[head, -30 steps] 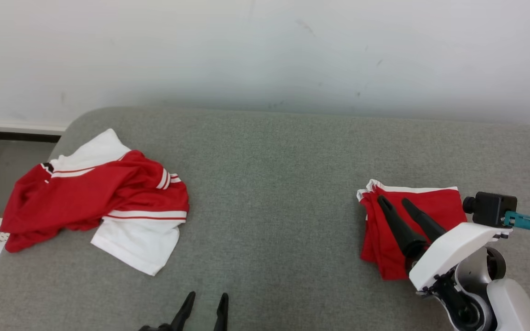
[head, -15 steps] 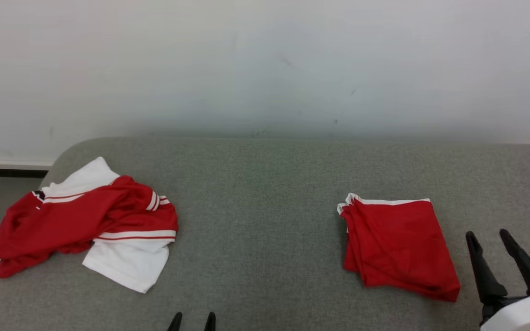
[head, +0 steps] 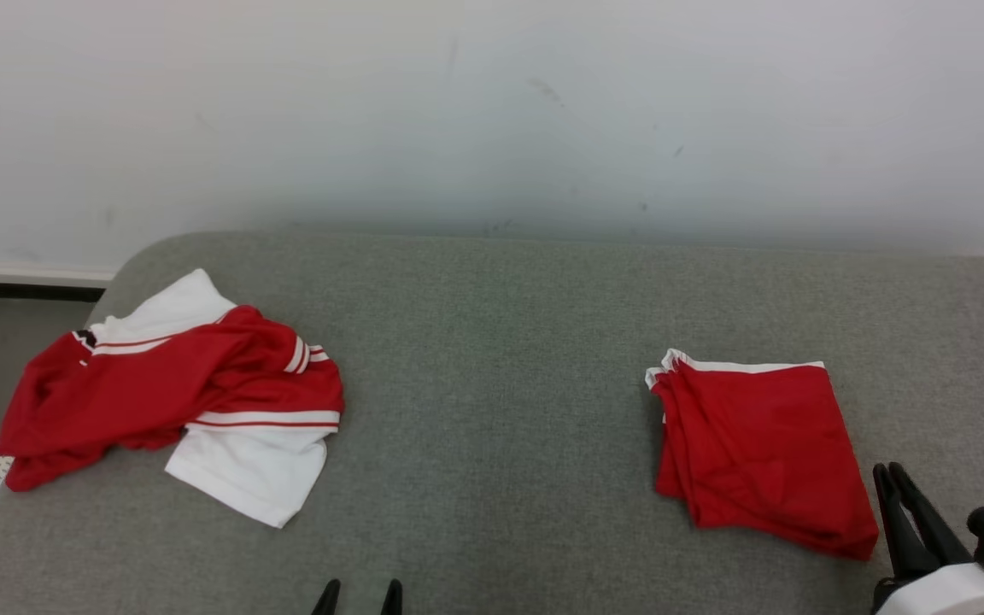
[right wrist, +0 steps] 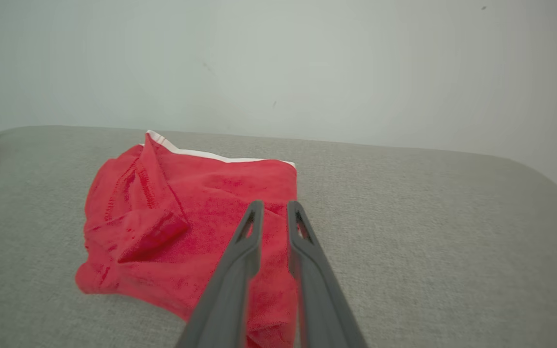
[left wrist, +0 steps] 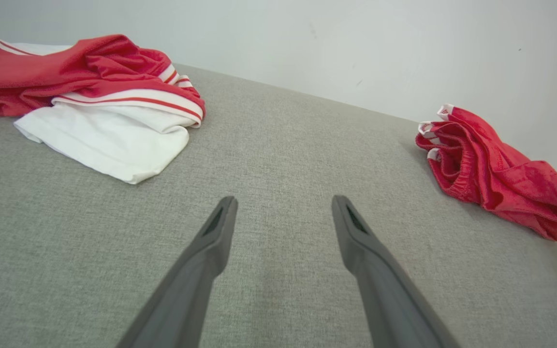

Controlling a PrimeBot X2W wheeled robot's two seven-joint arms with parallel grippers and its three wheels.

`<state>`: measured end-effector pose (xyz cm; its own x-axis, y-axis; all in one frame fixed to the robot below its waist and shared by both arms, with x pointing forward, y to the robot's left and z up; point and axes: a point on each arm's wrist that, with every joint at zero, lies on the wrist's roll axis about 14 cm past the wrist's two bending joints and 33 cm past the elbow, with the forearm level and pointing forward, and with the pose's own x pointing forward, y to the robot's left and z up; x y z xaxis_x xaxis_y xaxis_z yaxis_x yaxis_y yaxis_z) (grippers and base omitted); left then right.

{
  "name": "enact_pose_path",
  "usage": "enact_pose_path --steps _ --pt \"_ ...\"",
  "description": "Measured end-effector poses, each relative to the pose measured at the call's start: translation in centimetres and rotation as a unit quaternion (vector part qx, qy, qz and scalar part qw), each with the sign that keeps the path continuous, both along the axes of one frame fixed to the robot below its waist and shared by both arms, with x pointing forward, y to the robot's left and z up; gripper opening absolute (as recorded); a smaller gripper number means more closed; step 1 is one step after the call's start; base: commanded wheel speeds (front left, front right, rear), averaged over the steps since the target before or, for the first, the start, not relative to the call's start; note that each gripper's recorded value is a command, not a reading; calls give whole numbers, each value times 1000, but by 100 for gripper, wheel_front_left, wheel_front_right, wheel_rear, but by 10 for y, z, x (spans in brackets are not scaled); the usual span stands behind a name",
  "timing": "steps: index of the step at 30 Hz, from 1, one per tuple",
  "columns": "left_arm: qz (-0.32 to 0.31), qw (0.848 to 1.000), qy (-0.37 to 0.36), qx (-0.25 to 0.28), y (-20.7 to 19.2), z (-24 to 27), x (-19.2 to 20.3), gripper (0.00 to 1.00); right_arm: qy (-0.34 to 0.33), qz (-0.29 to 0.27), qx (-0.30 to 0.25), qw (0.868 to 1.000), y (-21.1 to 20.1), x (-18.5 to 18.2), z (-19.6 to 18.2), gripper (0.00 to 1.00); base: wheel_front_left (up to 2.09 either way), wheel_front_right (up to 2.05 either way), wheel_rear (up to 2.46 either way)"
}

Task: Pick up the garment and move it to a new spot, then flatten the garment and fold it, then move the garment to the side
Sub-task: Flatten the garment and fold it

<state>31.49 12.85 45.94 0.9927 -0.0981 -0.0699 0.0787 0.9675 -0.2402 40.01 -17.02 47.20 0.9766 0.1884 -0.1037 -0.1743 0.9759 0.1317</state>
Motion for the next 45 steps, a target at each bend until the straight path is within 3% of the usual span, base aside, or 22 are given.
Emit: enact_pose_path --steps 12,23,27,33,36,37,38,45 --pt "21 1000 17 4 13 -9 5 100 80 84 -27 993 72 27 -50 0 0 0 0" --pt "41 999 13 1 22 -6 -1 100 94 204 -35 974 154 -5 -58 0 0 0 0" --pt "38 999 6 -1 20 -3 -1 100 76 211 -29 974 159 -8 -48 0 0 0 0" --pt "36 999 -7 0 21 4 -1 100 26 174 -5 984 135 -3 -21 0 0 0 0" --pt "31 999 -17 3 20 10 1 100 -8 145 -10 989 108 -1 -5 57 0 0 0" --pt "31 999 -20 4 20 11 1 100 -18 131 -9 991 98 -1 0 91 0 0 0" --pt "30 999 -23 6 21 13 1 100 -26 121 -10 992 90 -3 4 100 0 0 0" --pt "23 999 -46 8 19 26 4 100 -81 54 -4 995 38 -21 33 100 0 0 0"
